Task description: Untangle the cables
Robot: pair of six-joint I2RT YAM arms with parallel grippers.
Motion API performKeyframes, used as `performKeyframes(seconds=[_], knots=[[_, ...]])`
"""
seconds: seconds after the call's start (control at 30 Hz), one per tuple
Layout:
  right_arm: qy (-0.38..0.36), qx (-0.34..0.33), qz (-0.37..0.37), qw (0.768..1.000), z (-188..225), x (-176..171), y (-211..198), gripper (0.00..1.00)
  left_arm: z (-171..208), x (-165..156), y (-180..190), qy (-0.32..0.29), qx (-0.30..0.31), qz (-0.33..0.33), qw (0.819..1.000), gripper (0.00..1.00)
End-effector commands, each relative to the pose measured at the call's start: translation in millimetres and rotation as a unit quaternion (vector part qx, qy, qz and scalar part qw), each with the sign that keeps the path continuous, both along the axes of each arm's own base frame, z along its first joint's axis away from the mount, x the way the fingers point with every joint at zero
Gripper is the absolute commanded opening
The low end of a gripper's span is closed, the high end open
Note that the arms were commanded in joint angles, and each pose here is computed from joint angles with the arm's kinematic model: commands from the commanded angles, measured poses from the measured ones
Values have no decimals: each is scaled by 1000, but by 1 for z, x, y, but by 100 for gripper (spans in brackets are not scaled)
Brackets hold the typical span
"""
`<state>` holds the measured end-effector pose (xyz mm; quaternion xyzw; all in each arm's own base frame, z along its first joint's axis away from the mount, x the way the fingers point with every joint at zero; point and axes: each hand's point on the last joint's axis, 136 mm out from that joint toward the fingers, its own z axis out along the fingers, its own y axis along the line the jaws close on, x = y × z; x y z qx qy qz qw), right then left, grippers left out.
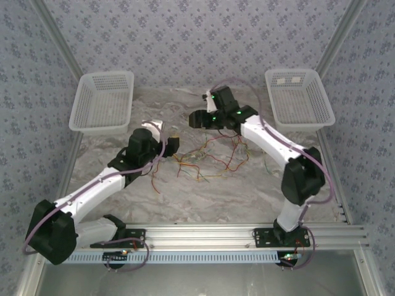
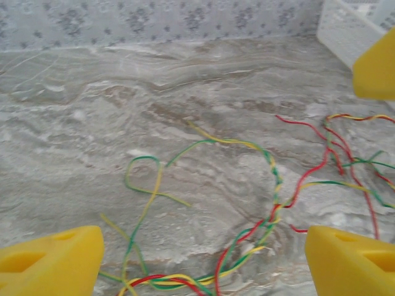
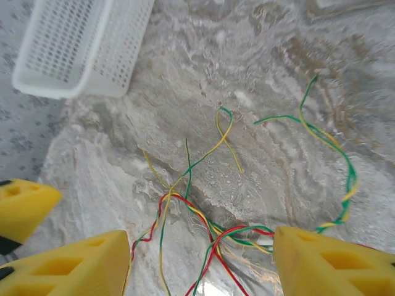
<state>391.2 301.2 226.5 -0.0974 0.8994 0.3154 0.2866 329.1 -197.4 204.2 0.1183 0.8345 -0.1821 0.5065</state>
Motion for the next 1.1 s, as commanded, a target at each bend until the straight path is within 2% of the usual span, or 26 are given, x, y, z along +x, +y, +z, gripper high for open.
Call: performKeyframes(seconds=[0.0,0.07,0.13,0.2,0.3,0.4,0.6,0.67,0.73,0.77,0.83,1.0,1.07], knots=[[67,-22,-30,997,-35,-10,-28,65,4,-10,-25,6,-2,-61,998,85],[70,-28,-52,996,-39,-15,-42,65,-1,-23,-51,-1,2,-131,991,87],[63,-15,-78,995,-38,-15,-59,66,-9,-32,-77,8,33,-192,981,88],[54,-7,-105,993,-33,-14,-76,67,-20,-36,-99,25,61,-242,968,90],[33,-19,-132,991,-24,-13,-100,68,-34,-36,-126,44,56,-296,952,90],[23,-36,-147,988,-15,-15,-116,68,-47,-29,-142,38,46,-319,946,89],[-8,-28,-171,985,6,-25,-137,70,-69,-15,-147,46,70,-317,945,78],[-14,-28,-176,984,8,-26,-142,70,-75,-15,-146,46,77,-320,943,66],[-20,-25,-179,983,12,-25,-145,70,-83,-10,-142,52,86,-308,946,46],[-20,-24,-177,984,11,-25,-144,70,-82,-8,-140,54,86,-303,948,43],[-16,-27,-173,984,9,-26,-144,70,-74,-7,-135,46,81,-291,952,24],[-23,-35,-176,983,11,-27,-146,70,-28,-8,-124,-1,80,-272,959,10],[-26,-38,-178,983,12,-27,-148,71,-9,-10,-119,-13,84,-268,960,2]])
